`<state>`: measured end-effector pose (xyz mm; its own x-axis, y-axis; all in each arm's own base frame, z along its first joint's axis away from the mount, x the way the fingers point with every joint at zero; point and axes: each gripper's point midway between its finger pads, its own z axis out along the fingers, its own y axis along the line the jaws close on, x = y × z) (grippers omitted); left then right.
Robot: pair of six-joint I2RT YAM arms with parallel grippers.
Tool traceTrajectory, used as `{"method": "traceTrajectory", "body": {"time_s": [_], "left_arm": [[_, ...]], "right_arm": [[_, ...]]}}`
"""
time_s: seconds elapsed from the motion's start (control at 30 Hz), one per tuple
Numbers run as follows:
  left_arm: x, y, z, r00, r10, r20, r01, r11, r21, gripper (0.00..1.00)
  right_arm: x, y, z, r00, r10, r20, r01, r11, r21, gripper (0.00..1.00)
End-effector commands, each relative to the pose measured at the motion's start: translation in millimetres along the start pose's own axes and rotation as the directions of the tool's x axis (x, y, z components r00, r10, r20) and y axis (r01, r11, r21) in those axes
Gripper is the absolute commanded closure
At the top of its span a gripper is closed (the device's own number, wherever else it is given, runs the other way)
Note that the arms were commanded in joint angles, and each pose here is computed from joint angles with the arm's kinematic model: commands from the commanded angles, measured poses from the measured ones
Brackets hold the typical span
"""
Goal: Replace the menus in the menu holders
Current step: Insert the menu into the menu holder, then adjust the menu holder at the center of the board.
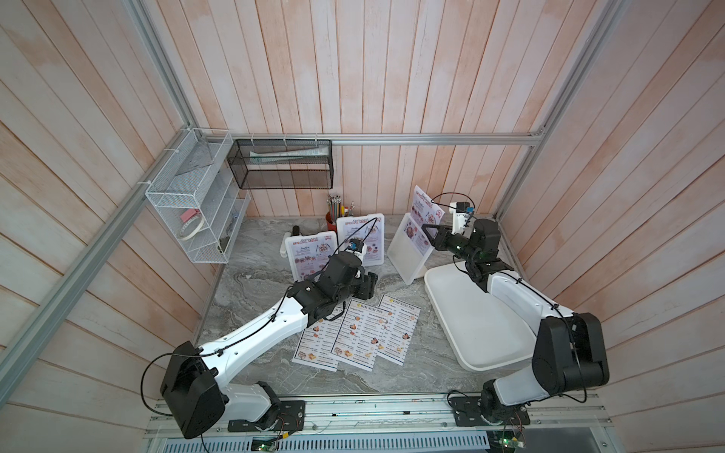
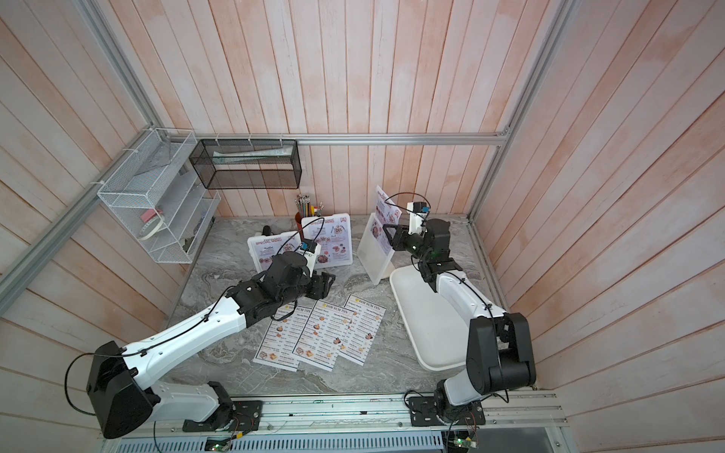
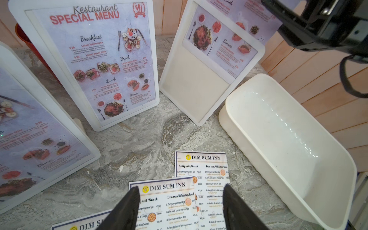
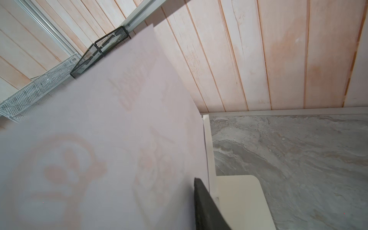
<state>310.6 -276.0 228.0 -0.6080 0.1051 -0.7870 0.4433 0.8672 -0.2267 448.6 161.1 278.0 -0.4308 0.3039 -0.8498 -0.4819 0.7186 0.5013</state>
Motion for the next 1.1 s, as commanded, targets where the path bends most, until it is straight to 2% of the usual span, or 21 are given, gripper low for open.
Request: {"method": "traceTrajectory", "body": {"time_s": [0.0, 0.37, 0.43, 0.47, 0.53, 0.6, 0.7, 0.8, 0.9, 1.07], "left_arm": [[-16, -4, 0, 0.999, 0.005, 0.038, -0.006, 1.0, 0.015, 0.32], [-13, -5, 7, 1.0, 0.012, 0.026, -0.012, 1.0, 0.013, 0.32], [-13, -4, 8, 1.0, 0.014, 0.022, -0.014, 1.0, 0.01, 0.32], [-12, -4, 9, 1.0, 0.011, 0.019, -0.012, 1.0, 0.01, 0.32], [-12, -5, 12, 1.0, 0.006, 0.018, -0.006, 1.0, 0.013, 0.32], [-11, -5, 14, 1.0, 0.003, 0.015, -0.003, 1.0, 0.011, 0.32], [-10, 3, 13, 1.0, -0.021, 0.01, 0.021, 0.999, -0.036, 0.32], [-4, 22, 6, 0.998, -0.06, -0.006, 0.059, 0.991, -0.118, 0.32], [6, 35, -4, 0.994, -0.105, -0.017, 0.101, 0.986, -0.136, 0.31], [28, 54, -11, 0.988, -0.147, -0.046, 0.139, 0.978, -0.157, 0.31]], "right_arm": [[-31, 3, -10, 0.998, -0.045, 0.043, 0.044, 0.999, 0.027, 0.63], [-28, -9, -7, 0.999, -0.034, 0.008, 0.033, 0.998, 0.056, 0.65], [-29, -17, -7, 1.0, -0.019, 0.002, 0.019, 0.993, 0.115, 0.67], [-30, -25, -7, 1.0, -0.005, -0.003, 0.005, 0.983, 0.185, 0.7], [-30, -35, -4, 1.0, -0.003, -0.03, 0.011, 0.956, 0.293, 0.75], [-31, -40, -1, 0.998, -0.005, -0.064, 0.03, 0.917, 0.398, 0.75], [-30, -41, 2, 0.994, 0.001, -0.105, 0.05, 0.875, 0.482, 0.69], [-31, -25, -1, 0.994, 0.006, -0.113, 0.045, 0.891, 0.451, 0.61], [-27, -3, -14, 0.994, -0.031, -0.107, 0.074, 0.902, 0.424, 0.55], [9, 4, -30, 0.981, -0.014, -0.196, 0.094, 0.91, 0.403, 0.42]]}}
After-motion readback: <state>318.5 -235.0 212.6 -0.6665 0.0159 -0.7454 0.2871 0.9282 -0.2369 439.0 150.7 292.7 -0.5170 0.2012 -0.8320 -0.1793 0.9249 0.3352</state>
